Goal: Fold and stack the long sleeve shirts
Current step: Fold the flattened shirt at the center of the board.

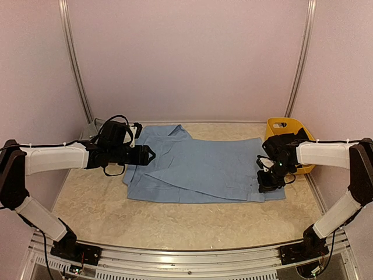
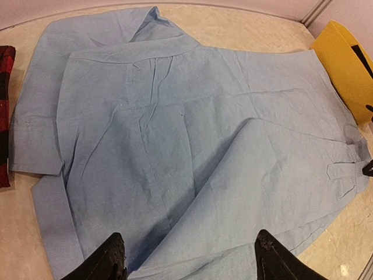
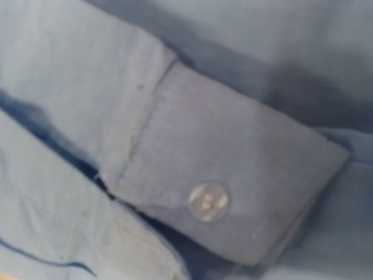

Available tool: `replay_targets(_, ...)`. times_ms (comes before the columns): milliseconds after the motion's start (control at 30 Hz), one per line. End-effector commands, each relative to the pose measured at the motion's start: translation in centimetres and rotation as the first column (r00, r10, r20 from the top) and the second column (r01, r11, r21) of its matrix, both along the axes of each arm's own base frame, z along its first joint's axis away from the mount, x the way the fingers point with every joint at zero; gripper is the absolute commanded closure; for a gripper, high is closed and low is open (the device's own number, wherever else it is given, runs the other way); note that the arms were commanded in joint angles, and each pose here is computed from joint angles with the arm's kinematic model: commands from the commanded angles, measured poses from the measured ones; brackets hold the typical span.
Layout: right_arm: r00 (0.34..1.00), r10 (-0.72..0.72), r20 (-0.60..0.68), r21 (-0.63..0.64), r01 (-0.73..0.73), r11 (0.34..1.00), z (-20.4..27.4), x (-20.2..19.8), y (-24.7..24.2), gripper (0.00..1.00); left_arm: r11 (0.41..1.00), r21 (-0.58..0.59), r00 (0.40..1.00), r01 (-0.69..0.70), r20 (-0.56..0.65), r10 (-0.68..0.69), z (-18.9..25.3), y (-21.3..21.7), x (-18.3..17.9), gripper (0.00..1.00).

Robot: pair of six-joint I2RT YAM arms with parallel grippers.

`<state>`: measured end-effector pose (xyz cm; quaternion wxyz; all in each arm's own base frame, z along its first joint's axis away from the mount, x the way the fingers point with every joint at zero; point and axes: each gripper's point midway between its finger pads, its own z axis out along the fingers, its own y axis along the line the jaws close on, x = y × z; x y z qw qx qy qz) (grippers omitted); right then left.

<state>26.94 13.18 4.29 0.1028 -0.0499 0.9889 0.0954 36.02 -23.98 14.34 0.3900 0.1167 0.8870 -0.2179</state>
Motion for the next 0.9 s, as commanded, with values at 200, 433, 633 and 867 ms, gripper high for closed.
replay_targets(200,1.0,-0.021,0.012,-0.062,0.022,0.998,0.8,1.9,-2.8,1.0,1.0,0.019,1.0,0.001,0.013,-0.001,0.4,-0.1,0.3,0.28)
replay_targets(433,0.999,-0.035,-0.001,-0.095,0.035,0.995,0.2,2.9,-3.5,1.0,0.999,0.029,1.0,0.018,0.015,-0.018,0.2,-0.4,-0.4,0.28)
replay_targets(633,0.999,-0.037,-0.013,-0.131,0.035,0.991,-0.5,3.2,-4.0,1.0,0.998,0.027,0.998,0.062,0.001,-0.062,-0.6,-1.5,-1.6,0.28)
replay_targets(867,0.999,-0.044,-0.025,-0.171,0.039,0.985,-0.9,2.8,-4.7,1.0,0.997,0.02,0.997,0.081,-0.02,-0.08,-1.5,-2.3,-2.2,0.28)
